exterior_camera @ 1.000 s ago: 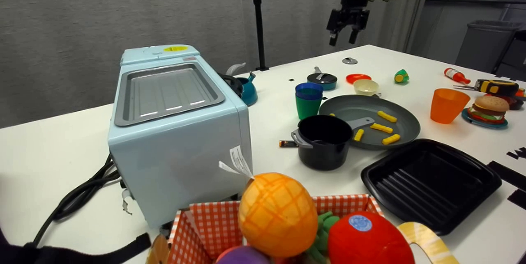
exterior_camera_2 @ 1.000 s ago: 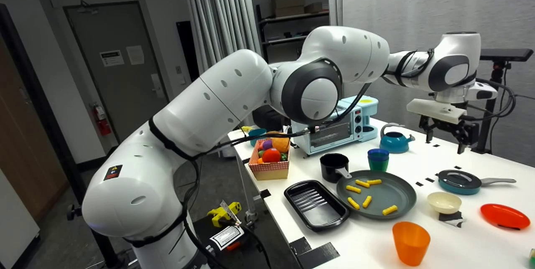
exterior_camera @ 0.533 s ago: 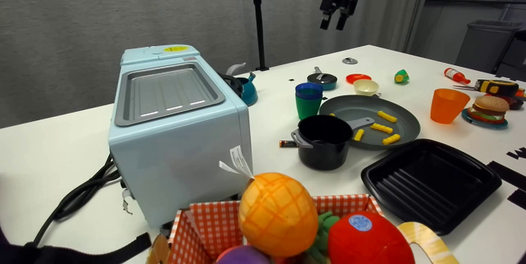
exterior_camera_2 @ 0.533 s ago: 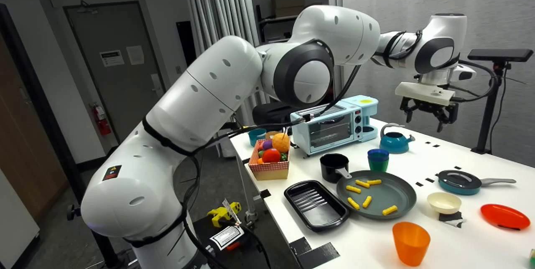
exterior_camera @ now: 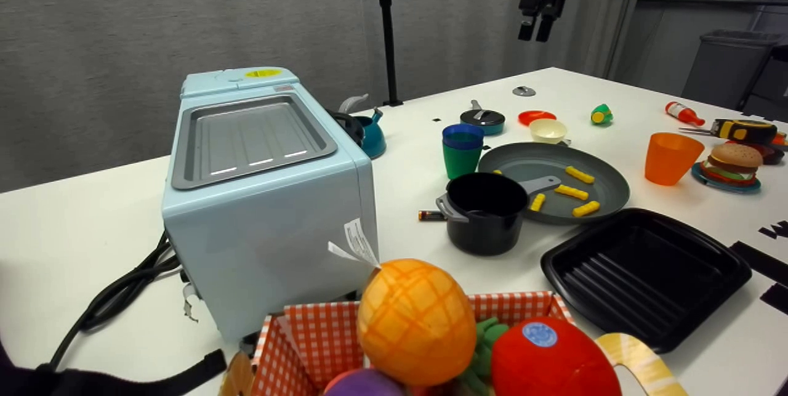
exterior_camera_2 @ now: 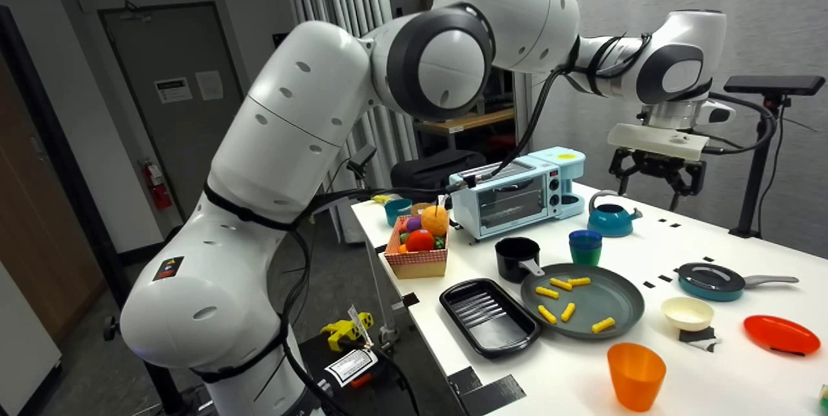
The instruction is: Pour the things in the white bowl onto the plate
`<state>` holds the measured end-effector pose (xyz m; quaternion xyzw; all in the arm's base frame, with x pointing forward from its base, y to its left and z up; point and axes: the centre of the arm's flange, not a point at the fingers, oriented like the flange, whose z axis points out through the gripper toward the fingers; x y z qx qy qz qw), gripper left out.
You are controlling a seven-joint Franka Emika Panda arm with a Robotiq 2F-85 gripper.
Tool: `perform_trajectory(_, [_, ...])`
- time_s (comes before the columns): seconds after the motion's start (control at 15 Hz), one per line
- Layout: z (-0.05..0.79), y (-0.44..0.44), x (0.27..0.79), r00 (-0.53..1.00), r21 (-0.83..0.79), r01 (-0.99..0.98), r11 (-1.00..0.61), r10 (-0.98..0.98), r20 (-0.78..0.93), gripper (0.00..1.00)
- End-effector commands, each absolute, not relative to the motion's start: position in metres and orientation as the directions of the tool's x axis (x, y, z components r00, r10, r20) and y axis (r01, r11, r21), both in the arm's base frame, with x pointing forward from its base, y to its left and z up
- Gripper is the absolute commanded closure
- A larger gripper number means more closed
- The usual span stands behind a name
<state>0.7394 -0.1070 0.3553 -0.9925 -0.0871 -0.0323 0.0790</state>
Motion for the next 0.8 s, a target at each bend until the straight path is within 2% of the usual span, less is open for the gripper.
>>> perform_trajectory(0.0, [0.363, -0.117, 0.673, 0.979, -0.172, 0.205, -0.964, 0.202, 0.034, 0.00])
perform_trajectory(0.73, [0.365, -0.113, 0.607, 0.952, -0.240, 0.302, -0.923, 0.307, 0.018, 0.00])
